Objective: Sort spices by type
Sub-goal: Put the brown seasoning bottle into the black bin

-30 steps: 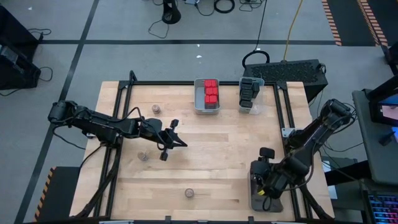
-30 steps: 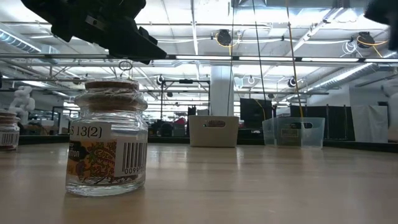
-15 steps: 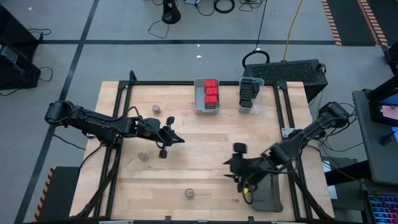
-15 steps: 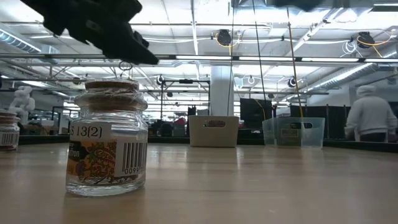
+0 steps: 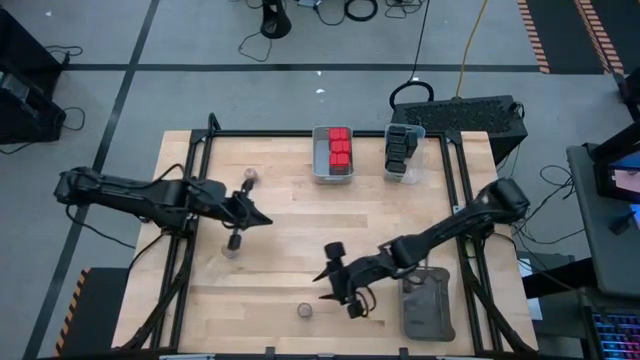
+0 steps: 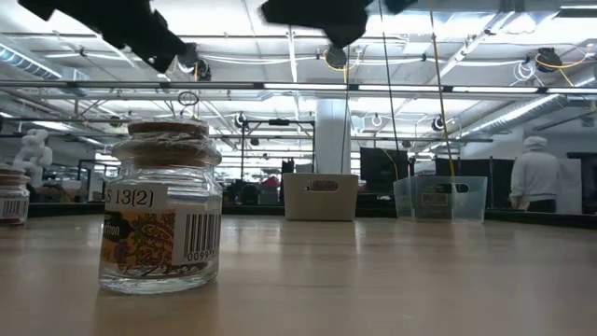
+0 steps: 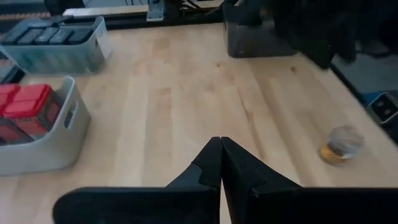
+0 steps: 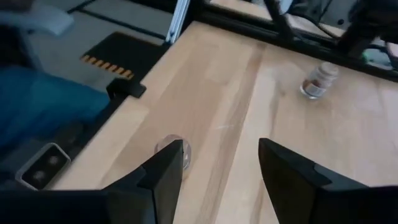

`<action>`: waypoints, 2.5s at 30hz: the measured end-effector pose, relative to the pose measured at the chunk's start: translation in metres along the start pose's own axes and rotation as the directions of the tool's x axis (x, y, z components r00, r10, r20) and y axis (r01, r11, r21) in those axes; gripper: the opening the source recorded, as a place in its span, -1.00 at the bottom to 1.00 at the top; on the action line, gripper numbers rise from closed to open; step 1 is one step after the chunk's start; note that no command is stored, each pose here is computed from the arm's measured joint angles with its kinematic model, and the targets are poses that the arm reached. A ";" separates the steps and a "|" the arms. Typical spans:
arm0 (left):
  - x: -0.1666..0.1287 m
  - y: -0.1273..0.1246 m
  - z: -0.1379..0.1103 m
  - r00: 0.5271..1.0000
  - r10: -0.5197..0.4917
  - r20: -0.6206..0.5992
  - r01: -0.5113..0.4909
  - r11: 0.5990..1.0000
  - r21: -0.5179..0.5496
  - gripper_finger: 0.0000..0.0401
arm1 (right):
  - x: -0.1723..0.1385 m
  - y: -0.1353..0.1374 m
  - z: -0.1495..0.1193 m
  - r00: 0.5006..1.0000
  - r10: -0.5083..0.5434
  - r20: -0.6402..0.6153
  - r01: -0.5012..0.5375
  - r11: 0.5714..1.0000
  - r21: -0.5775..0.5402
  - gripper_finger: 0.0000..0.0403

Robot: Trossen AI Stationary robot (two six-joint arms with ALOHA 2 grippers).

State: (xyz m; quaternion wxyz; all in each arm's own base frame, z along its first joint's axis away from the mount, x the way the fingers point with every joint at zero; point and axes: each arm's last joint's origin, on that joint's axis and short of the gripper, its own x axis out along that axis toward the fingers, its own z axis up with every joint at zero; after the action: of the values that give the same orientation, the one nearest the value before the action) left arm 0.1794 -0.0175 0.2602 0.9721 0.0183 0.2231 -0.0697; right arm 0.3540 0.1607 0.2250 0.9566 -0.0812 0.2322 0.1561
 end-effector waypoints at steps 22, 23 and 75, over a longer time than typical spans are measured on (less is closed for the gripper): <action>0.016 -0.050 -0.052 0.983 -0.181 0.012 0.181 0.974 -0.139 -0.95 | 0.065 0.008 0.004 0.993 0.117 -0.033 -0.118 0.992 -0.035 -0.05; 0.016 -0.051 -0.054 0.983 -0.180 0.023 0.181 0.972 -0.147 -0.95 | 0.065 0.009 0.004 0.993 0.116 -0.035 -0.117 0.993 -0.035 -0.05; 0.010 -0.073 -0.049 0.948 -0.268 0.170 0.284 0.956 -0.077 -0.95 | 0.100 0.020 -0.036 0.988 0.125 -0.094 -0.126 0.992 0.001 -0.05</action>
State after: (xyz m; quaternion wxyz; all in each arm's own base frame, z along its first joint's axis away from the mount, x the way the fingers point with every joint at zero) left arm 0.1569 -0.0876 0.2111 0.9670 -0.0678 0.1490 -0.1953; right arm 0.4165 0.1976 0.1450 0.9328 -0.0759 0.2811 0.2126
